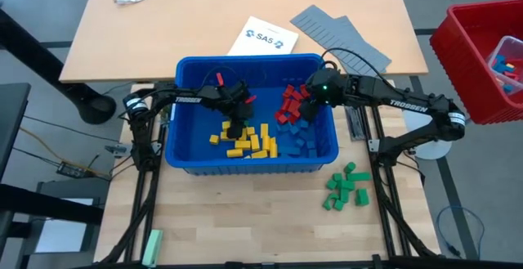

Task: Sort blocks
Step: Remove the green block from the blue bin

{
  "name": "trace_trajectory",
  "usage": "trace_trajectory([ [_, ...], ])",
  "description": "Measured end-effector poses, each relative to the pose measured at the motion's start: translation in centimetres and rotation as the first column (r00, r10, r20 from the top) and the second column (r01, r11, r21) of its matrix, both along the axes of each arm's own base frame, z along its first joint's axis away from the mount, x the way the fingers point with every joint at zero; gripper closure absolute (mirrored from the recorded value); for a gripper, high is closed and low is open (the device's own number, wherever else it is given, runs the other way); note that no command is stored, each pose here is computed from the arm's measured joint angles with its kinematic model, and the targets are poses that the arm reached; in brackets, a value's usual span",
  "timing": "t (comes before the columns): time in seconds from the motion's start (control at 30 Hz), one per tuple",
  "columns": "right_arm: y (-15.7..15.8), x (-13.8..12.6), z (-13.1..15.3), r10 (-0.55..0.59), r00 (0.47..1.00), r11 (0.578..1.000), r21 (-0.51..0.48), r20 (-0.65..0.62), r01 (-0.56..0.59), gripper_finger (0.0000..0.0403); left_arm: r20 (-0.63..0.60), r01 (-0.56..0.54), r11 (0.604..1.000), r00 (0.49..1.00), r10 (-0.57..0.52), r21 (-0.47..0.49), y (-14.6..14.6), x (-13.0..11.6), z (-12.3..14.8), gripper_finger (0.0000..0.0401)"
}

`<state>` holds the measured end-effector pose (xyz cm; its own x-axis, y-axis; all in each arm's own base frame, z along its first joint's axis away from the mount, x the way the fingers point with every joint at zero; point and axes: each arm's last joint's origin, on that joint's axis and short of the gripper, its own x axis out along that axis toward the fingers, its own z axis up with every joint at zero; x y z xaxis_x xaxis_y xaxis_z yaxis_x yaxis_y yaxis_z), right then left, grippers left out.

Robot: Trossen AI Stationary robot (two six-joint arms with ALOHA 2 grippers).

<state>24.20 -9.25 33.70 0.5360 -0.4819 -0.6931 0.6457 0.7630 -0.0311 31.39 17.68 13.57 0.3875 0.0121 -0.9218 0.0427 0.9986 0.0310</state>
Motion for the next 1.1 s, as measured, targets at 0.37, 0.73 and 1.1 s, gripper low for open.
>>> trace_trajectory([
  [0.37,0.0,0.0,0.0,-0.001,1.0,1.0,0.0,-0.001,0.001,0.0173,0.015,0.005,1.0,1.0,-0.005,0.019,-0.2,0.3,0.2,0.0283],
  [0.73,0.1,0.0,0.0,0.012,1.0,1.0,0.014,0.003,-0.012,0.0174,0.174,-0.095,0.991,0.982,0.078,0.091,0.1,0.7,8.2,0.0395],
  [1.1,0.1,0.0,0.0,0.03,0.999,0.999,0.03,0.009,-0.031,0.0172,0.114,-0.124,0.992,0.986,0.12,0.029,-0.1,0.1,8.2,0.0252],
])
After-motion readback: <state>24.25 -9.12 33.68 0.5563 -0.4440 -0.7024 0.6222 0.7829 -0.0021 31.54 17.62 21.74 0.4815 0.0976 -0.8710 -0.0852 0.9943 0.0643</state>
